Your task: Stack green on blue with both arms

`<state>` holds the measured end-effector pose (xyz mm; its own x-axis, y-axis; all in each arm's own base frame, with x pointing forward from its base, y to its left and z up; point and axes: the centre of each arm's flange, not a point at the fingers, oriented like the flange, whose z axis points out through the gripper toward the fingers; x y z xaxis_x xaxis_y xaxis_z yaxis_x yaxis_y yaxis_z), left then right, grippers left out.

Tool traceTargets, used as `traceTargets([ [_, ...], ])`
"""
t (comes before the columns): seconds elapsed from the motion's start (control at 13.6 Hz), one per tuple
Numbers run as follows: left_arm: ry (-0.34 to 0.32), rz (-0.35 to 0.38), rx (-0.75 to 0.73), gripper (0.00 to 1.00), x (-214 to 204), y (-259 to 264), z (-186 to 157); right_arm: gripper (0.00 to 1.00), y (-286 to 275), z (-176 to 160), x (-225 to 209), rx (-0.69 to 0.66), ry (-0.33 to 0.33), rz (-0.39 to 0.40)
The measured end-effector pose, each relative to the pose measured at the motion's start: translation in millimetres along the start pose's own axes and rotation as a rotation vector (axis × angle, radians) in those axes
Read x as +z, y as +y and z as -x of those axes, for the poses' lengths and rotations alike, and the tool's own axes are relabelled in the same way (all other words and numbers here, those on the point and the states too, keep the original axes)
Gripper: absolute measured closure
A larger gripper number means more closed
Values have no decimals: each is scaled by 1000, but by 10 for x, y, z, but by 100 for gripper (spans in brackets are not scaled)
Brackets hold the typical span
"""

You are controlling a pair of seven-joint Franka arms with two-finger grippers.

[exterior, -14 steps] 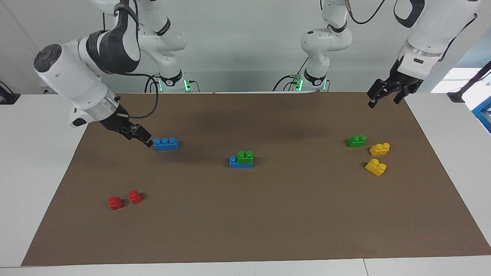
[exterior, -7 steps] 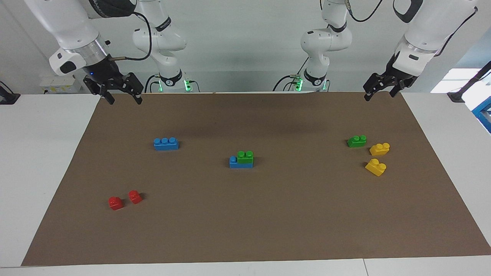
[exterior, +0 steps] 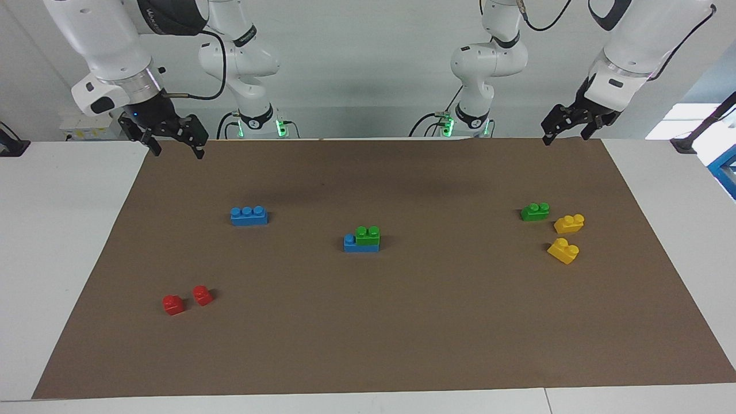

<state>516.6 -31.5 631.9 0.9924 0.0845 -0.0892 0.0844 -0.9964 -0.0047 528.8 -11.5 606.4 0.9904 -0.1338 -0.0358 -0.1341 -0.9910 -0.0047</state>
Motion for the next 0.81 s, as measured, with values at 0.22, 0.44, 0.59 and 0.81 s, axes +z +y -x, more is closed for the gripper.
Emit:
traceTargets([
  [0.22, 2, 1, 0, 0, -10, 2, 3, 0, 8, -30, 204, 12, -6, 1],
  [0.44, 8, 2, 4, 0, -36, 13, 9, 0, 11, -51, 369, 27, -7, 1],
  [0.59, 10, 2, 5, 0, -44, 17, 10, 0, 11, -49, 375, 33, -8, 1],
  [0.81, 11, 2, 9, 0, -49, 25, 12, 0, 23, -46, 367, 34, -5, 13],
])
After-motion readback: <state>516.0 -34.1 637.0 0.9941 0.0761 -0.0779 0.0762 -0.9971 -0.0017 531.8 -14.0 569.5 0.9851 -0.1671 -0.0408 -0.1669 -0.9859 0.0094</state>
